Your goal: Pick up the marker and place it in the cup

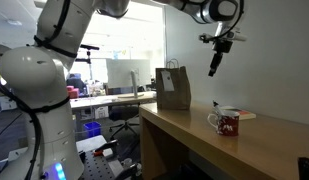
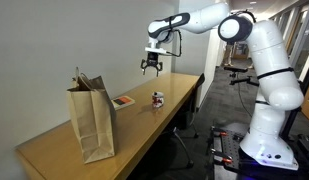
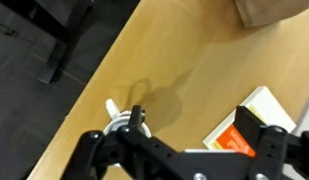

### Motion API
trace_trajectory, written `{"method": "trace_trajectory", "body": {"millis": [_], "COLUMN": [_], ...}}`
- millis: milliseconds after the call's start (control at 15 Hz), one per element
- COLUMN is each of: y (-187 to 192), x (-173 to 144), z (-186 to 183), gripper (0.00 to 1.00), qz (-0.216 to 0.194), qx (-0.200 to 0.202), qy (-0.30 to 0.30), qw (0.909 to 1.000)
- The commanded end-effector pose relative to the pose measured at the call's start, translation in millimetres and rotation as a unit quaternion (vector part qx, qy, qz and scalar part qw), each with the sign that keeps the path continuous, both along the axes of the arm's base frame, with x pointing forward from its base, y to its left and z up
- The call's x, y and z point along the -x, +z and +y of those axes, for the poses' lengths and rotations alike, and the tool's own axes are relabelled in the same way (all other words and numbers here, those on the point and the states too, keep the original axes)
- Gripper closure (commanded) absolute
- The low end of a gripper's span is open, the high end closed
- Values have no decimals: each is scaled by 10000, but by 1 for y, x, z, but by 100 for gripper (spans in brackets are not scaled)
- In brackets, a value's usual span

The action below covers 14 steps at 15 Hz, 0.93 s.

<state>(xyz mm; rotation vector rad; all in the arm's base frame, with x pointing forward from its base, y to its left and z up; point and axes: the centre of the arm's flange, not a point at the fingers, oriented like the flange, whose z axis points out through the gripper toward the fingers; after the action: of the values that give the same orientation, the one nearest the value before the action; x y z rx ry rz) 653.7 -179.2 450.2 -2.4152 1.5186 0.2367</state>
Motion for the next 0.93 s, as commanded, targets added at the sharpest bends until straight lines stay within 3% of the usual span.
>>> {"method": "trace_trajectory", "body": {"millis": [0, 200, 333, 867], "y": [6, 11, 12, 11], "x": [19, 22, 24, 36], "z": [16, 17, 18, 24], "gripper": [0, 0, 0, 0], "qz": [-143, -240, -248, -217], "qx": [1030, 1923, 2261, 2348], "qy": [-36, -61, -68, 20], "qw": [9946, 9810, 9738, 9718]}}
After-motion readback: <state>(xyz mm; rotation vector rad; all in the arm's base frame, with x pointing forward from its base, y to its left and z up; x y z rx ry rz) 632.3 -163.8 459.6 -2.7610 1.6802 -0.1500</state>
